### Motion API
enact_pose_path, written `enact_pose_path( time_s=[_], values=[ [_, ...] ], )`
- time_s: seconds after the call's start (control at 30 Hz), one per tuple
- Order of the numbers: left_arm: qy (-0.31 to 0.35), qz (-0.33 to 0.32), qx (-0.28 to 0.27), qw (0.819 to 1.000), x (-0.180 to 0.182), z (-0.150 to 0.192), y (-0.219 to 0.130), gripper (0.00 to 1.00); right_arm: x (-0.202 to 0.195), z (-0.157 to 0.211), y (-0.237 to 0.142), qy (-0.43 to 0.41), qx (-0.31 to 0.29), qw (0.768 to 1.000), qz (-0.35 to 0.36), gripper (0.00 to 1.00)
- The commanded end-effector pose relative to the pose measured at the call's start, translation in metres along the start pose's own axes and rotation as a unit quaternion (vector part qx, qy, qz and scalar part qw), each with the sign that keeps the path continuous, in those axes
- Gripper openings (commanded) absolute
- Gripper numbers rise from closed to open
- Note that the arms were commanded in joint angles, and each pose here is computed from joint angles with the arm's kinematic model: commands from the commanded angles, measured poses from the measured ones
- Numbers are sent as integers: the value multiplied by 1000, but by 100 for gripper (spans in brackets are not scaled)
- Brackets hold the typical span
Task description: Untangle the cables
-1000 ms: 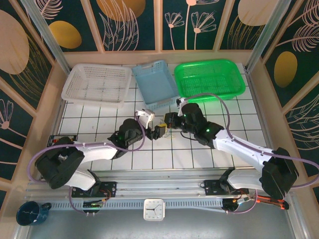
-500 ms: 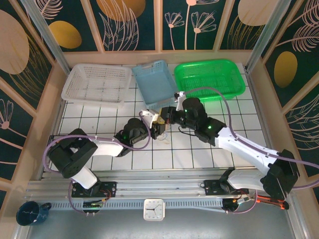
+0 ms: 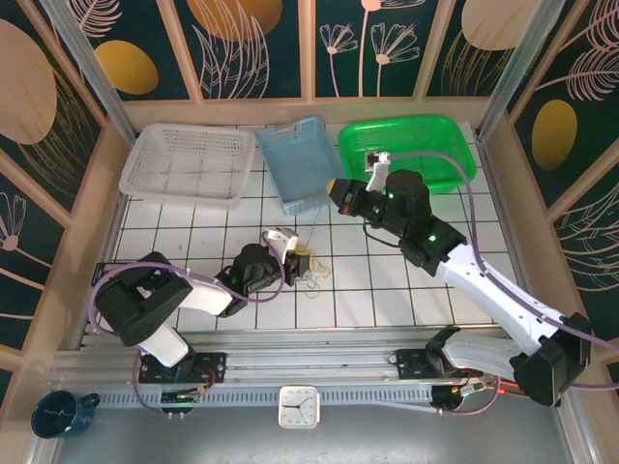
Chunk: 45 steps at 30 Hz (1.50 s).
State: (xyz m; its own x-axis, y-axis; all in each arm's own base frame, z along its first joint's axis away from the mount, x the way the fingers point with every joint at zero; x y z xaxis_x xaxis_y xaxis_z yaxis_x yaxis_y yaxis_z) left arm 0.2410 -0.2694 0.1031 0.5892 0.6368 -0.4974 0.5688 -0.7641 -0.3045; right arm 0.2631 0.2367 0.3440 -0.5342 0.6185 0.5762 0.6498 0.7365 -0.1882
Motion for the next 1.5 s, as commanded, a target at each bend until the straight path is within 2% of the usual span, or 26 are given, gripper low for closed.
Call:
enact_pose_path(
  time_s=[0.0, 0.73, 0.9, 0.97, 1.27, 1.47],
  values=[
    [-8, 9, -3, 1000, -2, 2, -2, 30, 27, -44, -20, -8, -66, 997, -48, 0],
    [-16, -5, 24, 1000, 8, 21, 3, 30, 89, -121, -41, -30, -122, 979, -162, 0],
    [-19, -5, 20, 1000, 8, 19, 0, 33, 86, -113, -30, -18, -102, 979, -175, 0],
    [-18, -5, 14, 1000, 6, 15, -2, 37, 78, -104, -26, -14, -93, 982, -165, 0],
    [-5, 0, -17, 1000, -8, -9, -27, 73, 46, -62, -17, -8, -58, 991, -122, 0],
    [11, 5, -38, 999, -17, -27, -34, 83, 43, -38, -9, -10, -31, 993, -117, 0]
  ],
)
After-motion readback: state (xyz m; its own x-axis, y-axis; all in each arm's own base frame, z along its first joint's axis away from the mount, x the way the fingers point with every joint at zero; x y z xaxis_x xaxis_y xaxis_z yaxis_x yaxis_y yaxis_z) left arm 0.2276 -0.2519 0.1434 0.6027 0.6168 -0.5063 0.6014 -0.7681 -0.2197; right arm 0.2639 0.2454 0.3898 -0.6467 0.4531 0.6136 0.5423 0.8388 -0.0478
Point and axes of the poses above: each hand's point on the last joint's axis, 136 mm out from that joint toward the fingers, its own y axis out along the fingers, its own x axis along the line the jaws close on, z = x × y, the point moved 4 cm from there along -y, back along the fingers, and after that the axes turned 11 degrees about -y, right-handed, at the moved point
